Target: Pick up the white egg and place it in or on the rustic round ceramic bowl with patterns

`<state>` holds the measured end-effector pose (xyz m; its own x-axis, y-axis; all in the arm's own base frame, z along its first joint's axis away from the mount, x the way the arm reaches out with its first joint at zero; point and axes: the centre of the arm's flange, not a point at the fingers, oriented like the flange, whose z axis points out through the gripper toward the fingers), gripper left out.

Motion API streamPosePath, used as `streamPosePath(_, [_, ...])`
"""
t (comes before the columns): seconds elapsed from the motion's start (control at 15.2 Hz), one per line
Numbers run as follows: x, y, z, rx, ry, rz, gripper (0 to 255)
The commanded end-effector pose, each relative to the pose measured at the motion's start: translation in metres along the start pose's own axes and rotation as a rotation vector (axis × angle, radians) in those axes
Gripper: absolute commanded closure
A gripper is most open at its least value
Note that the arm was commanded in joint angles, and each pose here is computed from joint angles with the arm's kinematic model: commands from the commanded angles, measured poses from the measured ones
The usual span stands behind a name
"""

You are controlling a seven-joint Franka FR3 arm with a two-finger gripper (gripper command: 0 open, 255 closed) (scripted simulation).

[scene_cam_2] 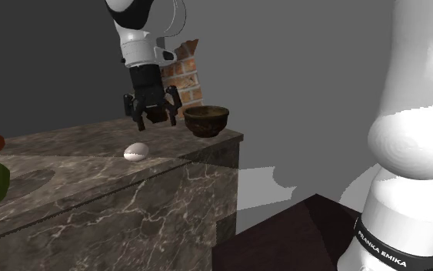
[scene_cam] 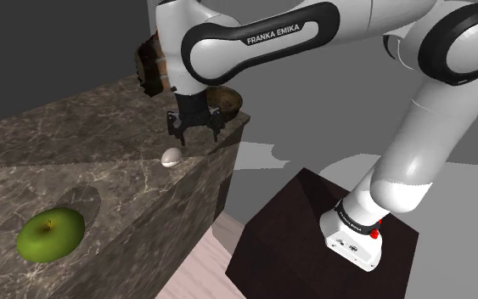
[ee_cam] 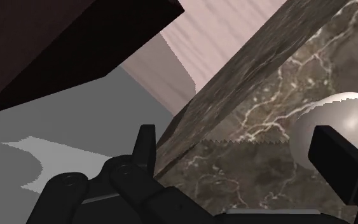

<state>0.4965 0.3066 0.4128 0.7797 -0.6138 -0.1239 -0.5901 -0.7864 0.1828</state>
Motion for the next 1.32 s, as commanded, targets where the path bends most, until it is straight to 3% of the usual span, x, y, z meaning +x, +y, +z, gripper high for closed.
streamPosePath(0.0, [0.003, -0.025, 0.005, -0.002, -0.008, 0.044, 0])
streamPosePath(0.4, [0.029, -0.099, 0.021, -0.005, -0.030, 0.163, 0])
streamPosePath(0.92, [0.028, -0.099, 0.061, -0.005, -0.030, 0.163, 0])
streamPosePath(1.25, [0.028, -0.099, 0.061, -0.005, -0.030, 0.163, 0])
